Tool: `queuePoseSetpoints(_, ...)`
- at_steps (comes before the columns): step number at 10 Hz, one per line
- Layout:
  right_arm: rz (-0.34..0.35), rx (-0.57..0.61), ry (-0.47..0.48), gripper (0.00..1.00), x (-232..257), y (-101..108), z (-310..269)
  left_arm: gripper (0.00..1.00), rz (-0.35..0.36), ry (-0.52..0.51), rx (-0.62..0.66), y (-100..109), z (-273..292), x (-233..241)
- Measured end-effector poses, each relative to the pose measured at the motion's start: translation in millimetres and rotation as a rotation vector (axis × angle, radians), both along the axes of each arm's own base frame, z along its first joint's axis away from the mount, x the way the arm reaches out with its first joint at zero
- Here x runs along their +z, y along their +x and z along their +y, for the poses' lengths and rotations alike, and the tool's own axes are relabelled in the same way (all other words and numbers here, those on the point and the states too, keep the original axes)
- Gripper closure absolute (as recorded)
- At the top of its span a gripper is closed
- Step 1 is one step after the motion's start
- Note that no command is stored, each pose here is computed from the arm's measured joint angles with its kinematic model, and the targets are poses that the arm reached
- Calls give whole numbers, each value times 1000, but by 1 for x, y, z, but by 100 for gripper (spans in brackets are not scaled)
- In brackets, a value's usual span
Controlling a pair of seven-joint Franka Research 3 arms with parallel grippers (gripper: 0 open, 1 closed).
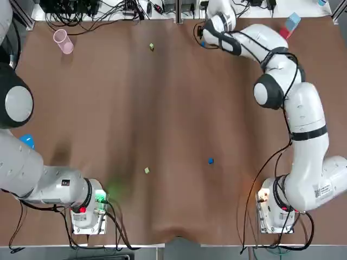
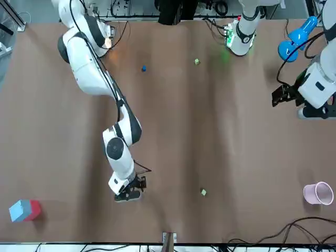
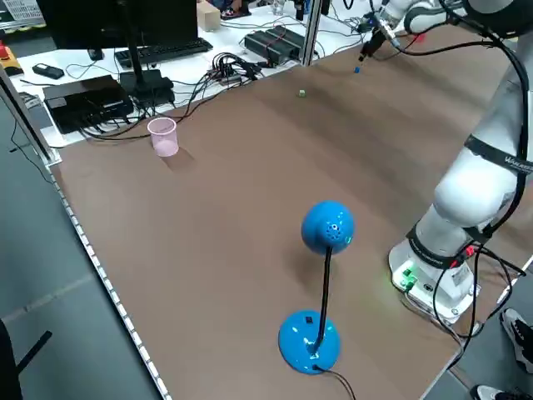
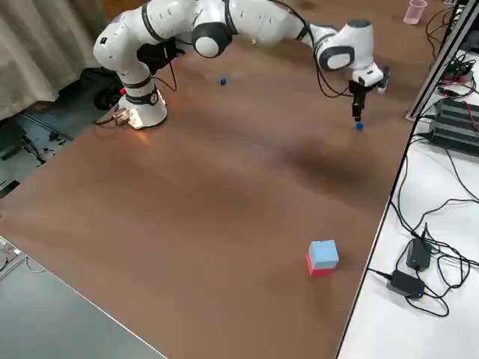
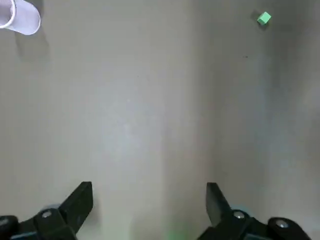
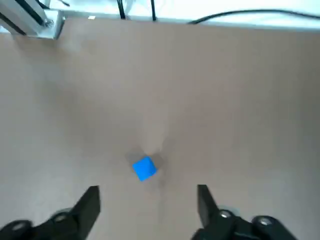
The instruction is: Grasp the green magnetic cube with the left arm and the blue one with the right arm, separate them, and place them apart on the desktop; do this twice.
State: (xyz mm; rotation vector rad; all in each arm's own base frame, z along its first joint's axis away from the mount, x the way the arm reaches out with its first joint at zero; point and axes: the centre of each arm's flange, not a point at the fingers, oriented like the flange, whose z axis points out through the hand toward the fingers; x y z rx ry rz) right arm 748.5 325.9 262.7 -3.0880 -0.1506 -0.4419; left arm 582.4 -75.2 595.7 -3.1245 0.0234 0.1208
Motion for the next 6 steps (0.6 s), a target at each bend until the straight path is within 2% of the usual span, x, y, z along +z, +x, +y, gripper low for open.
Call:
queuePoseSetpoints(1,9,-11,-12,0,34,-2,-9,0,8,0,-6,1,-4,-4)
queuePoseSetpoints(3,27,-45,-19,0,103,-14,-43,0,12,-1,-9,3,-4,-7)
queuePoseSetpoints(4,29,-63,-29,0,144,-26,-64,0,9,-12,-6,4,2,-6)
queuePoseSetpoints(6,68,-114,-58,0,230,-66,-112,0,-4,-43,5,6,22,-2)
